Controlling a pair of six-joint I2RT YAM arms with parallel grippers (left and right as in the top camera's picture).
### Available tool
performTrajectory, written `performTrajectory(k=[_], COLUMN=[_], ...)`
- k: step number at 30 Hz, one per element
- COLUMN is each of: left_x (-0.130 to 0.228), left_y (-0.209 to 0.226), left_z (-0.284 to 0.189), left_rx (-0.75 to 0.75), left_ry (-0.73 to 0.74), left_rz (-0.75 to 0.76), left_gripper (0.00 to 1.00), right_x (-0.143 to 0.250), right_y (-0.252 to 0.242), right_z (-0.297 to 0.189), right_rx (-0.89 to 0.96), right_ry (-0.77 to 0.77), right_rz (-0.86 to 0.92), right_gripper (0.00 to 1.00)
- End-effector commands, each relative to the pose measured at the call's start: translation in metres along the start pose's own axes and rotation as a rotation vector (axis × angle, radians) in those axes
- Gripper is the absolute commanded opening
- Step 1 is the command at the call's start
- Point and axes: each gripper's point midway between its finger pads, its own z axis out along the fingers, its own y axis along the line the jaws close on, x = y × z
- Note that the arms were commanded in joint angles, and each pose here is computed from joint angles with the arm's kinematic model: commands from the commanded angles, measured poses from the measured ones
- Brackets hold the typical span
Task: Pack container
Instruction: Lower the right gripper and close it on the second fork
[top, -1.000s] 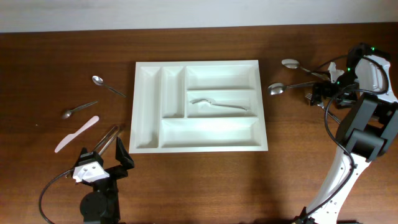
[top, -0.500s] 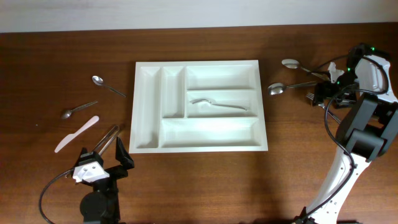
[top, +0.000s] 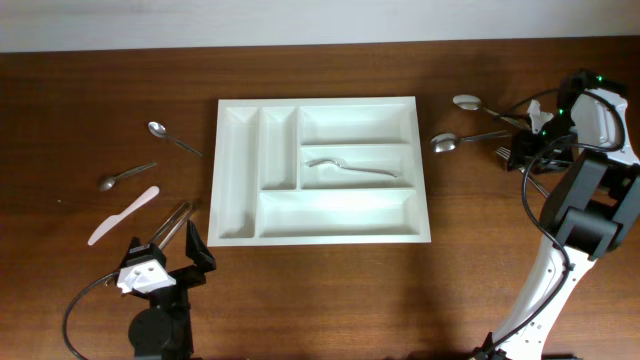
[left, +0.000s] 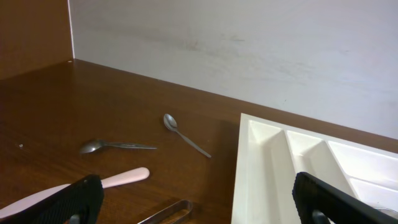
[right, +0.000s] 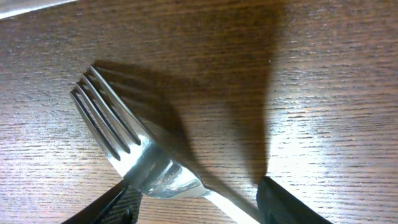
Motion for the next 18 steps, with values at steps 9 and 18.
performTrajectory(k=[9, 18], left_x=[0.002, 0.002], left_y=[0.0, 0.0], left_z=[0.0, 0.0], left_rx=[0.006, 0.006], left_ry=[0.0, 0.0], left_rz=[0.012, 0.012], left_gripper=[0.99, 0.99], right_x=[0.005, 0.014], right_y=[0.003, 0.006], right_z=[0.008, 0.008], right_rx=[-0.012, -0.02], right_ry=[0.027, 0.064], right_rz=[-0.001, 0.006], right_gripper=[0.47, 0.41])
